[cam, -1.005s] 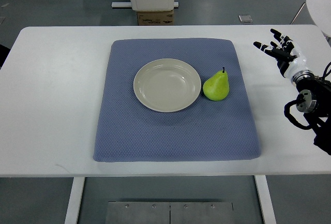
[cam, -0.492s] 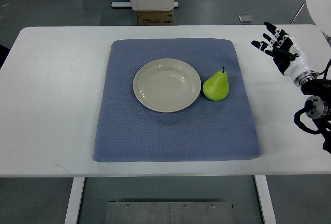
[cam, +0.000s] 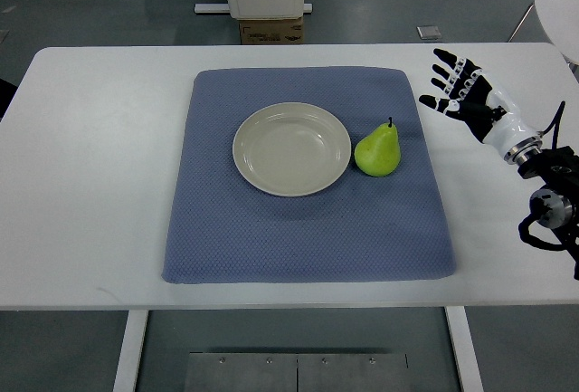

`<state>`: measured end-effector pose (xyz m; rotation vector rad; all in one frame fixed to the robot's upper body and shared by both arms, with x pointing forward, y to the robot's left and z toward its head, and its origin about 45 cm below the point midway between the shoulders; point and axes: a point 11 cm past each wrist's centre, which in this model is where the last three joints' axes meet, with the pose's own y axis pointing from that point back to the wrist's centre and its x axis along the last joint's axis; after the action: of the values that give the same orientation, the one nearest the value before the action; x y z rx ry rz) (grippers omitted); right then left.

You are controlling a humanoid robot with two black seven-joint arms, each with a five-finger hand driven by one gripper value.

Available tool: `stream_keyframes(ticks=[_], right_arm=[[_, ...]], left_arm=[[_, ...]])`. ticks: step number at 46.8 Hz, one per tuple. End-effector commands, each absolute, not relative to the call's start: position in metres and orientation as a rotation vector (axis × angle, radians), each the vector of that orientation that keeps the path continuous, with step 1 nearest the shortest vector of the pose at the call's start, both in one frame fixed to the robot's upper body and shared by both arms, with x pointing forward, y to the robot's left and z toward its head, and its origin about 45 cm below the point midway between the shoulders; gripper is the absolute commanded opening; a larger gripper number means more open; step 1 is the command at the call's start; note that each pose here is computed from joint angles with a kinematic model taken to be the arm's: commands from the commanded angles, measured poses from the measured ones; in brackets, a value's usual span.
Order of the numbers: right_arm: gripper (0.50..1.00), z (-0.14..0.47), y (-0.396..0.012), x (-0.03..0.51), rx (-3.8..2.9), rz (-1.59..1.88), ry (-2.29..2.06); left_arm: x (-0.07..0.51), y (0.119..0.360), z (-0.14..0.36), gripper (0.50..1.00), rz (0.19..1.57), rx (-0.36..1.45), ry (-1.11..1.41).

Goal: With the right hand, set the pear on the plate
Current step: 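Move the open right hand toward the green pear beside the plate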

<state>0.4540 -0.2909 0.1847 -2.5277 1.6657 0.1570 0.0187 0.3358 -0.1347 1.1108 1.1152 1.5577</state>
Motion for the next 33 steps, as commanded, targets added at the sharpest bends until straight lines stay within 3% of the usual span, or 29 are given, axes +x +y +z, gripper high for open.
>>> stream_keyframes(ticks=[1, 33], right_arm=[[1.000, 0.181, -0.288, 0.452, -2.556, 0.160, 1.659], [1.000, 0.159, -0.248, 0.429, -2.708, 0.230, 1.493]], left_arm=[[0.019, 0.336, -0.135, 1.000, 1.557, 1.112, 1.115], [0.019, 0.336, -0.135, 1.000, 1.558, 1.111, 1.115]])
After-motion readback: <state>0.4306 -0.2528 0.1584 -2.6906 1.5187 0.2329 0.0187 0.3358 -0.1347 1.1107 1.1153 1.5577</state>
